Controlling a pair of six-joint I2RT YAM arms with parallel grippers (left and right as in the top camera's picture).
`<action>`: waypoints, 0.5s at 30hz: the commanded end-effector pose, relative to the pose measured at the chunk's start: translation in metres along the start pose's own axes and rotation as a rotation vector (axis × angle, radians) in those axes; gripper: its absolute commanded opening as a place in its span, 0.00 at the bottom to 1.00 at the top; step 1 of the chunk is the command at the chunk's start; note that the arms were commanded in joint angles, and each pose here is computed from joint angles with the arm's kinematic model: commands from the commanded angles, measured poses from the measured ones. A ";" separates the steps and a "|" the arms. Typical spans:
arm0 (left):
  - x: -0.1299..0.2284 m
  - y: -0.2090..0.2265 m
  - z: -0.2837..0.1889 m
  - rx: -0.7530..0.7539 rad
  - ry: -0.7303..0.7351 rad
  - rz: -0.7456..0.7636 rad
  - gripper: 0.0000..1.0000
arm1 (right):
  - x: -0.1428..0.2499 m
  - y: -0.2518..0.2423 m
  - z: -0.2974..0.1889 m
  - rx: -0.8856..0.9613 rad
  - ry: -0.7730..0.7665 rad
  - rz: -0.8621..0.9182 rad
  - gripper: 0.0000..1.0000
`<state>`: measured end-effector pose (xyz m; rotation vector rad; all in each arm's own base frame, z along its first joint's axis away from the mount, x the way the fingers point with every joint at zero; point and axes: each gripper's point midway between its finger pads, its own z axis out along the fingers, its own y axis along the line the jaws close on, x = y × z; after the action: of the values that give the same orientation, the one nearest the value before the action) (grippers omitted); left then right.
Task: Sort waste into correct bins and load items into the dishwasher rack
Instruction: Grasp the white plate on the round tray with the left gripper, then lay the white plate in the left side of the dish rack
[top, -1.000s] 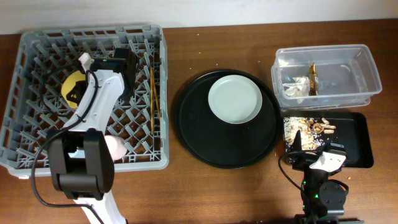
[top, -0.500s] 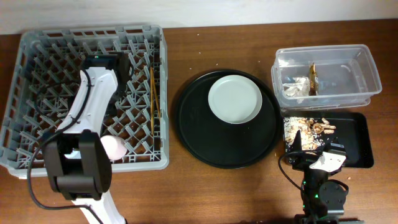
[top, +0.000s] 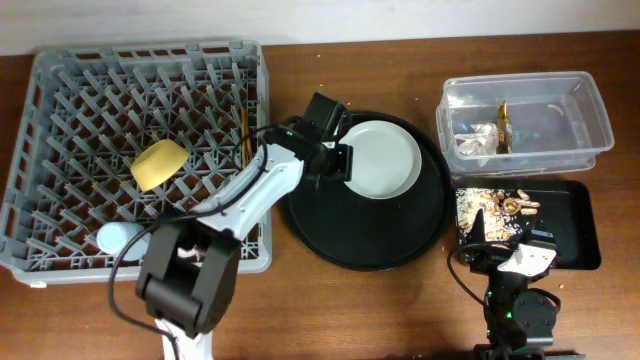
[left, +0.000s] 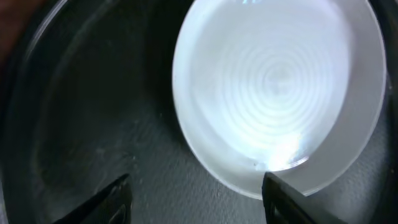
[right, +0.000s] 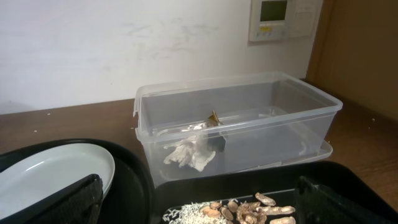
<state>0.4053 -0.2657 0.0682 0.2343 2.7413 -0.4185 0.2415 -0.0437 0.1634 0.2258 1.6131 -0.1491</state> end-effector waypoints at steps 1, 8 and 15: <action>0.016 -0.002 0.039 0.046 0.066 -0.043 0.65 | 0.004 -0.001 0.000 0.004 0.006 0.006 0.98; 0.011 0.015 0.049 -0.006 0.059 -0.042 0.00 | 0.004 -0.001 0.000 0.004 0.006 0.006 0.98; -0.023 0.054 -0.024 -0.075 0.067 -0.024 0.00 | 0.004 -0.001 0.000 0.004 0.006 0.006 0.98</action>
<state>0.4348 -0.2116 0.0611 0.1243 2.8490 -0.3516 0.2416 -0.0436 0.1635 0.2255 1.6128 -0.1487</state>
